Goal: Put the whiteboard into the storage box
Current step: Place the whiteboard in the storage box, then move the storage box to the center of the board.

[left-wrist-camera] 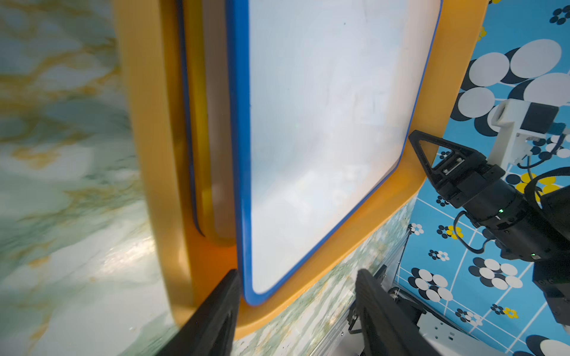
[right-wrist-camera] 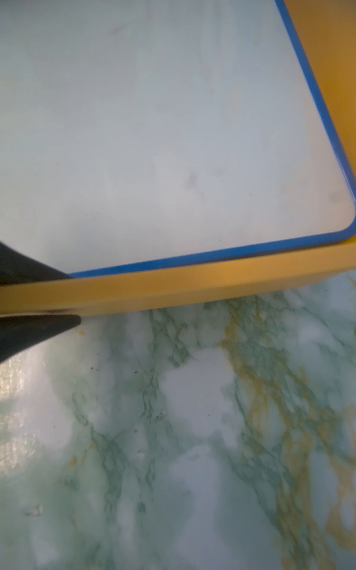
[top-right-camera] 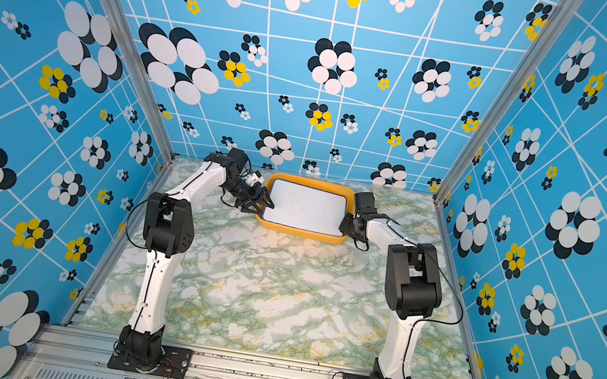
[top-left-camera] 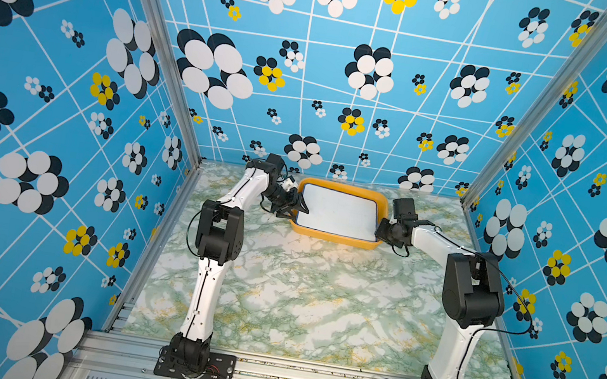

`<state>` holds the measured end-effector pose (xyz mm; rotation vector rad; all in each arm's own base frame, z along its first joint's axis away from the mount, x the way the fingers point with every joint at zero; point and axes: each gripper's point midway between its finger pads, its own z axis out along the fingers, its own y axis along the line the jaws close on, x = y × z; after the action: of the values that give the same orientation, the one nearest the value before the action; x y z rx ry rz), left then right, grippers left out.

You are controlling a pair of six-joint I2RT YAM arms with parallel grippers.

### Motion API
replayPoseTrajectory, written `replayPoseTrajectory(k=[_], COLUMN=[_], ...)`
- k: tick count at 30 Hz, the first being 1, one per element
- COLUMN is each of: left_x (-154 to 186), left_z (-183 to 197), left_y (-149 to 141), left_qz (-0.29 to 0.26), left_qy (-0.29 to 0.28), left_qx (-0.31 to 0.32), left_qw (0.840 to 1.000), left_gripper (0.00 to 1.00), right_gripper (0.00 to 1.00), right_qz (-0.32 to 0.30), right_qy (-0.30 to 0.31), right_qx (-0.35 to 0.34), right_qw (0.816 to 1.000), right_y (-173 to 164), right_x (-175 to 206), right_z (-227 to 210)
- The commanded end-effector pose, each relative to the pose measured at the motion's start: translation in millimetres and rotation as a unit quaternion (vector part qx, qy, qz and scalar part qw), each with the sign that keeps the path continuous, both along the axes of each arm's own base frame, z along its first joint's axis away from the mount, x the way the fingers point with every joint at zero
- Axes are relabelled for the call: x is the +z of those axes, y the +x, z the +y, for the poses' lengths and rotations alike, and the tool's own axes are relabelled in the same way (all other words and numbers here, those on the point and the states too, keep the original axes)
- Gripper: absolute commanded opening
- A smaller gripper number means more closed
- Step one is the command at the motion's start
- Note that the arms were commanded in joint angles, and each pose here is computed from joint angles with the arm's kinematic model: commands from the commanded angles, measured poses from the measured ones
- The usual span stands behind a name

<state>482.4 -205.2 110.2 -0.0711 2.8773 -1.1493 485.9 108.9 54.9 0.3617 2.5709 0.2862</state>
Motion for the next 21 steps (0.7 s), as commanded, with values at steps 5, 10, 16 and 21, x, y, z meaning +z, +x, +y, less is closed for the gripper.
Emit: replayPoseTrajectory(k=[5,10,16,21], left_x=[42,44,33,28], left_z=[20,39,70,90], left_y=[-14,-36,-69,-99], left_qz=[-0.033,-0.037,-0.019,-0.01], left_qy=[0.022,0.062,0.078,0.08], left_qx=[0.037,0.047,0.081,0.104], left_qw=[0.999,0.996,0.993,0.991], left_gripper=[0.68,0.69,0.69,0.69], right_gripper=[0.09,0.01,0.0,0.0], right_qz=[0.033,0.036,0.049,0.046], right_qy=[-0.059,-0.063,-0.073,-0.065], right_qx=[0.041,0.069,0.09,0.098], right_qw=[0.997,0.995,0.992,0.992], right_y=[-22,-37,-54,-72], right_x=[-14,-18,-16,-11], right_z=[-10,-7,-7,-3])
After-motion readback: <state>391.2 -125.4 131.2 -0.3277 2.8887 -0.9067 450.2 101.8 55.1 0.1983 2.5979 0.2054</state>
